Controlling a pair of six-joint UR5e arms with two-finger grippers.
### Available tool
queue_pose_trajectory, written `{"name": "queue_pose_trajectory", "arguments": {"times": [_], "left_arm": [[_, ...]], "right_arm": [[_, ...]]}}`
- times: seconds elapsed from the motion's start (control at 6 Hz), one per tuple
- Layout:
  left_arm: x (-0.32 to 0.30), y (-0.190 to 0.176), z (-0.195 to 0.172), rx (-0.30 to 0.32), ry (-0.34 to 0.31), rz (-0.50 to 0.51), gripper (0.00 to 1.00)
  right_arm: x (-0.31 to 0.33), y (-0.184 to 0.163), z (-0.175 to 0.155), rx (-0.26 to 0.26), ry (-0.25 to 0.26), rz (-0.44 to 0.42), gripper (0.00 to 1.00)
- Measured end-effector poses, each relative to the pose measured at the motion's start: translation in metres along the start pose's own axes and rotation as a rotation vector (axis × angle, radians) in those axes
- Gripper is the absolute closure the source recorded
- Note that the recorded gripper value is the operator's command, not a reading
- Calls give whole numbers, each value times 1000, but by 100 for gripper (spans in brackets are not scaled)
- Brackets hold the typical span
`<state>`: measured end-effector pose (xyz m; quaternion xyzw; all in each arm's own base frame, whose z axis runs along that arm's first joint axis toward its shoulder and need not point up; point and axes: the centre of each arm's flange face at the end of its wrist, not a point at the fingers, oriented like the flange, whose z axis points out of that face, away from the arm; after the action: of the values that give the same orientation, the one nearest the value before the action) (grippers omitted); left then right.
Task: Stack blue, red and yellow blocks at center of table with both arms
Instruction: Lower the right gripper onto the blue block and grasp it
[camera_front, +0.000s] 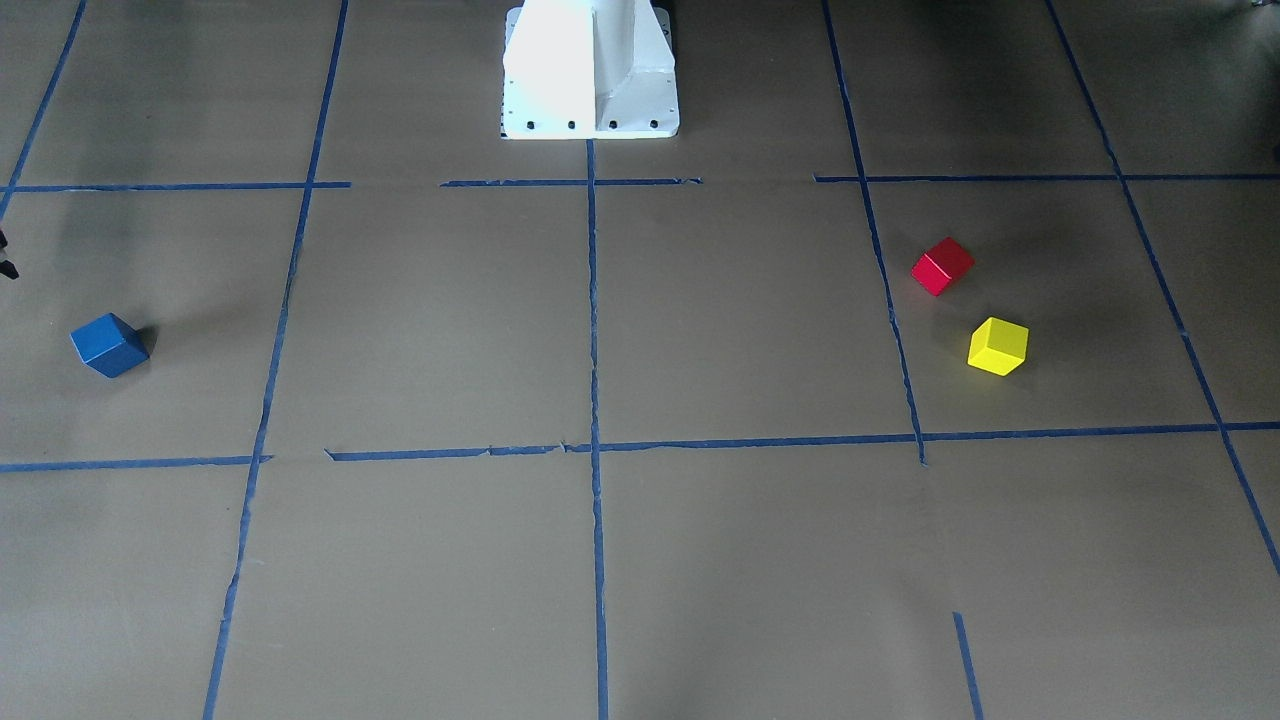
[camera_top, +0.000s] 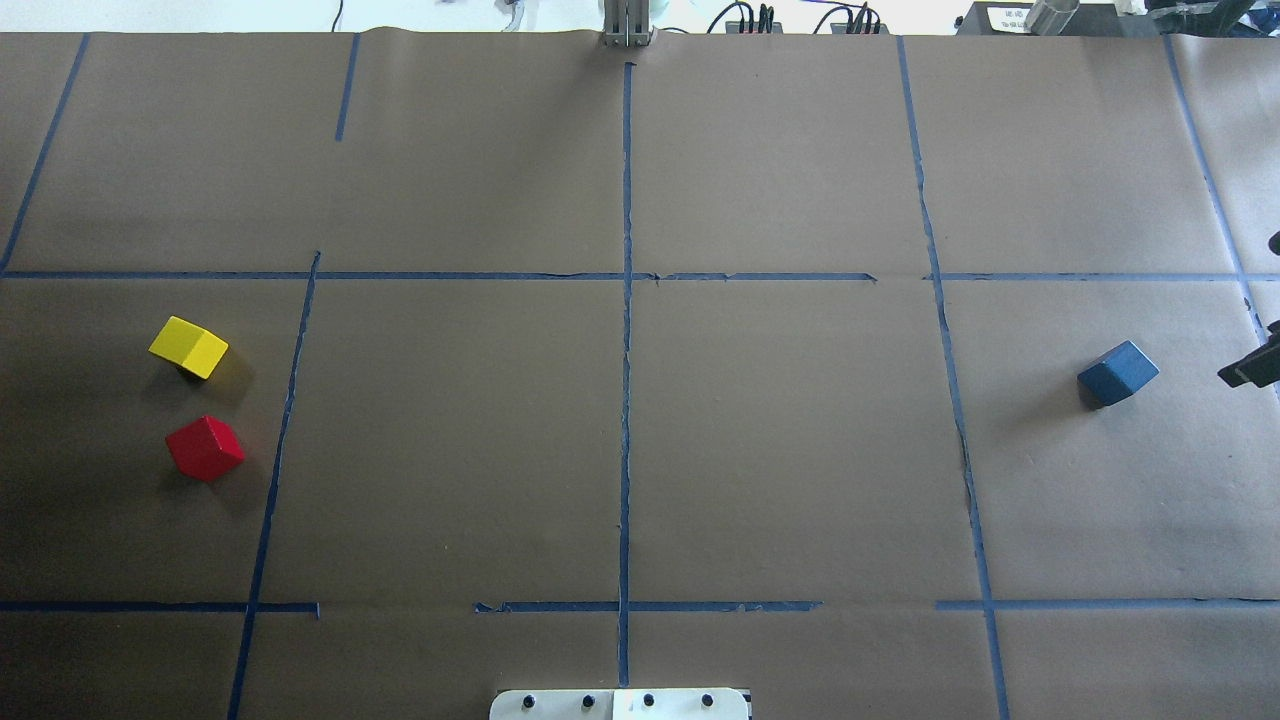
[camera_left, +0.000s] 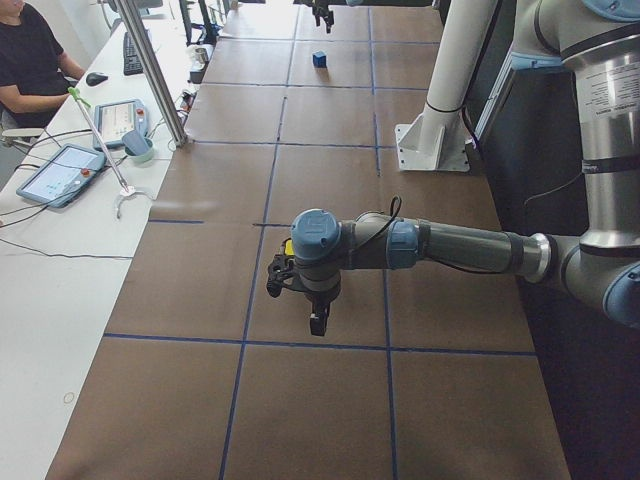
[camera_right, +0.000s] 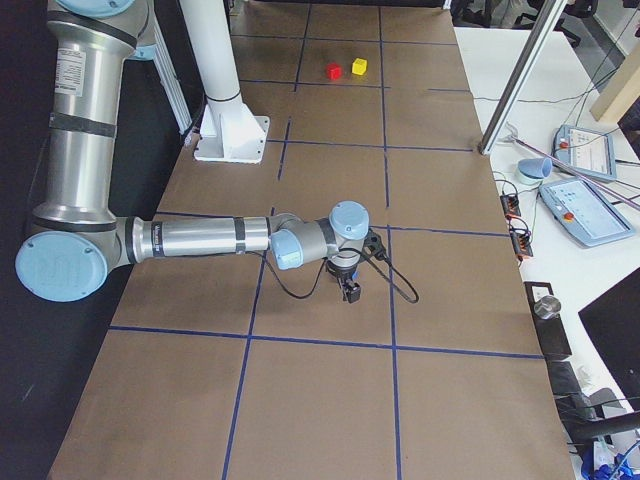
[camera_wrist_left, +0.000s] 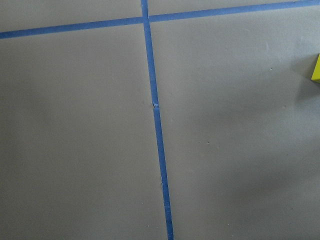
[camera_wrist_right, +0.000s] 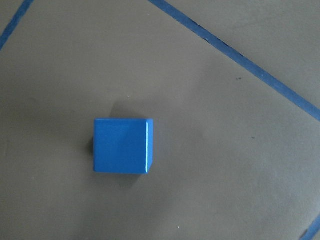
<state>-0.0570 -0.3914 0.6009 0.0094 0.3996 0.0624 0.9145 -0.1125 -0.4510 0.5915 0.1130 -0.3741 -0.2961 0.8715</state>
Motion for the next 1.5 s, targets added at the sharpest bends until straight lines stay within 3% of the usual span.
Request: {"name": "queue_pose_trajectory", "arguments": {"times": [0.17, 0.5, 1.33, 1.5], "left_arm": [[1, 1, -1, 2, 0, 2, 0], [3, 0, -3, 6, -1, 7, 0], [8, -3, -9, 17, -2, 14, 0], [12, 0, -13, 24, -2, 17, 0]], "right_arm": [[-16, -16, 9, -2, -3, -31, 0], [-42, -46, 31, -19, -9, 10, 0], [-40, -67, 71, -74, 42, 37, 1], [-43, -68, 79, -87, 39, 36, 4]]}}
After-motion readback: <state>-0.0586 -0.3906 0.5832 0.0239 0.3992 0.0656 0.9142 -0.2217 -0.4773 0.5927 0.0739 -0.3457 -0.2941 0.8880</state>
